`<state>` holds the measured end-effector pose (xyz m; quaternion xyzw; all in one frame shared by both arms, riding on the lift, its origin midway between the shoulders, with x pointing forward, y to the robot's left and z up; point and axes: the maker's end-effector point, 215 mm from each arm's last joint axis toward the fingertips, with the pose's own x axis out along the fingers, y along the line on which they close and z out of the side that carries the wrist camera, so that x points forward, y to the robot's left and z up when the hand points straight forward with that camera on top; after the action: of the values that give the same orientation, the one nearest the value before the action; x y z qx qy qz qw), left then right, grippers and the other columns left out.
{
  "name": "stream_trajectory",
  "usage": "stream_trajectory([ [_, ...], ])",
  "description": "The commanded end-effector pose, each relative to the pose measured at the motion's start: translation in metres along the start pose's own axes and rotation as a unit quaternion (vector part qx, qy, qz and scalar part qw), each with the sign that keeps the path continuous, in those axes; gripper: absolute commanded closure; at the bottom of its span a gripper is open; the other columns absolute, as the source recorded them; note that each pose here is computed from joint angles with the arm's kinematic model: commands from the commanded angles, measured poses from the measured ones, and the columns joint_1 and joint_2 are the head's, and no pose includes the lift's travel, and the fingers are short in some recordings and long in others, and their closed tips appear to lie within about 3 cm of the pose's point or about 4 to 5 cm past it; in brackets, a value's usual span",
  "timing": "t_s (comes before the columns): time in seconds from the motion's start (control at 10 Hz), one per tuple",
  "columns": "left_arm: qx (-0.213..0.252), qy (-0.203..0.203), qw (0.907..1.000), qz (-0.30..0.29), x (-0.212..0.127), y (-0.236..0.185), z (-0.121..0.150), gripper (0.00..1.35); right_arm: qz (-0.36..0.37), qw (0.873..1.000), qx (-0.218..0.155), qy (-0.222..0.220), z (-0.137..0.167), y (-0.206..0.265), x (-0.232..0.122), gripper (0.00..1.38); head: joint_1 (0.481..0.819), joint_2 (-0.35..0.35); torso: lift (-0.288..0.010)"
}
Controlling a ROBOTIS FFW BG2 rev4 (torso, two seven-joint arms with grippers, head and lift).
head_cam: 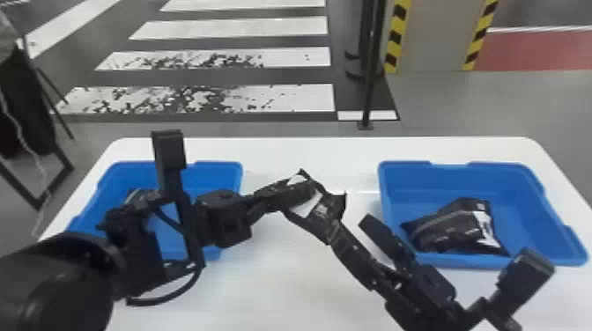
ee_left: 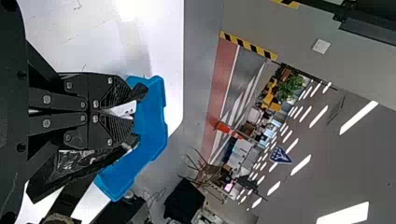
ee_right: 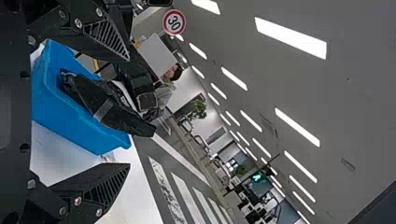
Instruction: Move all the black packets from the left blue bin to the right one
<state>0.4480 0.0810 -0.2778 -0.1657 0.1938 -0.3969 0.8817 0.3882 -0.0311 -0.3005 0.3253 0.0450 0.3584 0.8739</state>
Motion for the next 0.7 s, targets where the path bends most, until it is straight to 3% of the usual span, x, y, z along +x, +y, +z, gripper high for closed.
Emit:
stream_trajectory([
  [0.0, 0.000, 0.000, 0.9999, -0.010, 0.004, -0.008, 0.000, 1.21, 0.006, 1.000, 0.014, 0.007, -0.008, 0.002, 0.004, 0.28, 0.695, 0.068, -0.185],
  [0.1, -0.001, 0.000, 0.9999, -0.016, 0.006, -0.012, 0.000, 1.21, 0.008, 1.000, 0.016, 0.010, -0.010, 0.001, 0.007, 0.39, 0.695, 0.068, -0.185],
  [0.3, -0.002, 0.001, 0.9998, -0.020, 0.008, -0.015, -0.001, 1.21, 0.012, 0.999, 0.043, 0.020, -0.020, 0.001, 0.006, 0.97, 0.695, 0.066, -0.185],
  [0.4, -0.003, 0.001, 0.9998, -0.018, 0.006, -0.014, -0.001, 1.21, 0.009, 0.999, 0.037, 0.007, -0.014, -0.003, 0.005, 1.25, 0.695, 0.068, -0.185],
  [0.6, -0.002, -0.002, 0.9998, -0.018, 0.006, -0.013, 0.001, 1.21, 0.010, 0.999, 0.032, -0.004, -0.009, -0.003, 0.005, 1.27, 0.695, 0.063, -0.185],
])
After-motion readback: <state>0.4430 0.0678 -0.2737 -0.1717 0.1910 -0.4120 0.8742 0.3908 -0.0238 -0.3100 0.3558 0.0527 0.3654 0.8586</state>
